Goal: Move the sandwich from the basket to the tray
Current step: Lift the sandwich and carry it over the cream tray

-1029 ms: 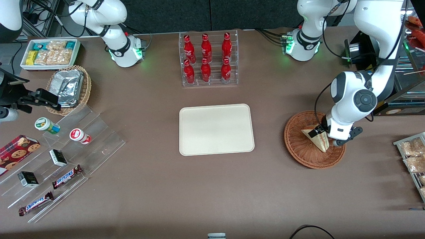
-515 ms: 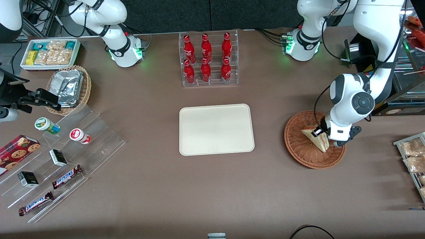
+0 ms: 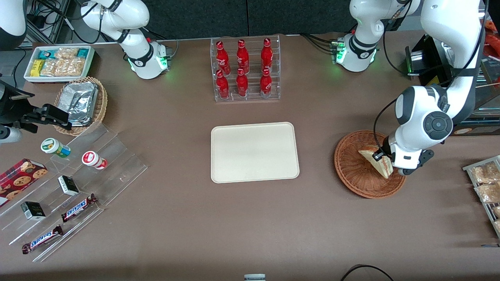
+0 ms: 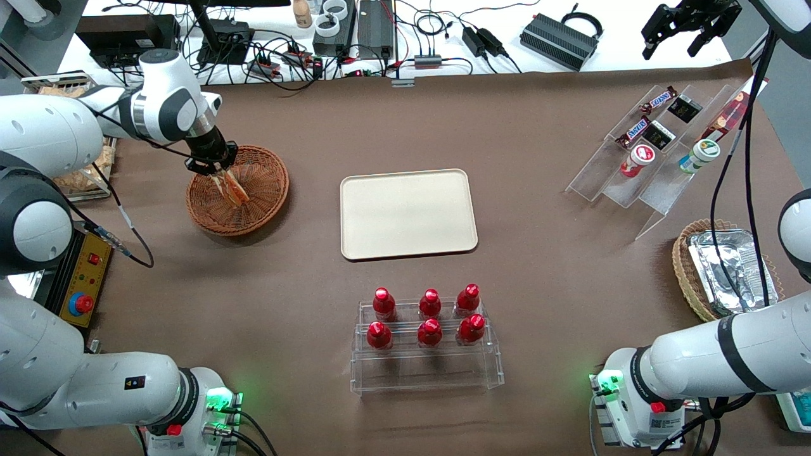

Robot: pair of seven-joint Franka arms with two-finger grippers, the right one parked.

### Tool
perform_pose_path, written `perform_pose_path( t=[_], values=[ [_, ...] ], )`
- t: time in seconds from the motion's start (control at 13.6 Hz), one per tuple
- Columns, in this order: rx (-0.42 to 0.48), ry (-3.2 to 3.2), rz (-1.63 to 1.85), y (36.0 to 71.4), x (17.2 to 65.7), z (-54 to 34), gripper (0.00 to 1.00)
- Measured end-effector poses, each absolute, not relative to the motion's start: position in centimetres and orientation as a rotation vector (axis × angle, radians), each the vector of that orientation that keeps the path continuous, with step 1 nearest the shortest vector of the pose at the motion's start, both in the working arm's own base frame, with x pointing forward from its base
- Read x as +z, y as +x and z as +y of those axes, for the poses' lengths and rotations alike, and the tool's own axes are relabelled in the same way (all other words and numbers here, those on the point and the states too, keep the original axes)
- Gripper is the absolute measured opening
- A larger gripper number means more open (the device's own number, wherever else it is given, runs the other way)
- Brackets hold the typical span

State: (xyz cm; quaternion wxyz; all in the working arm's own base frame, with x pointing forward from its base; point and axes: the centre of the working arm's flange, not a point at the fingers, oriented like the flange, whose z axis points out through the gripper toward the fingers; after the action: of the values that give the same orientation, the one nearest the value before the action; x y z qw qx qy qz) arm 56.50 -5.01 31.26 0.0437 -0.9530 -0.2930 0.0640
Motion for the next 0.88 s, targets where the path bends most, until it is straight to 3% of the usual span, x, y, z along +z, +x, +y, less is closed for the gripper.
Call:
perform_pose_path(
  t=[0.37,0.88],
  values=[
    [0.206,-2.976,-0.655,55.8,37.3,-13.8,0.15],
    [0.179,-3.121,-0.214,53.3,39.3,-28.5,0.15]
  ],
)
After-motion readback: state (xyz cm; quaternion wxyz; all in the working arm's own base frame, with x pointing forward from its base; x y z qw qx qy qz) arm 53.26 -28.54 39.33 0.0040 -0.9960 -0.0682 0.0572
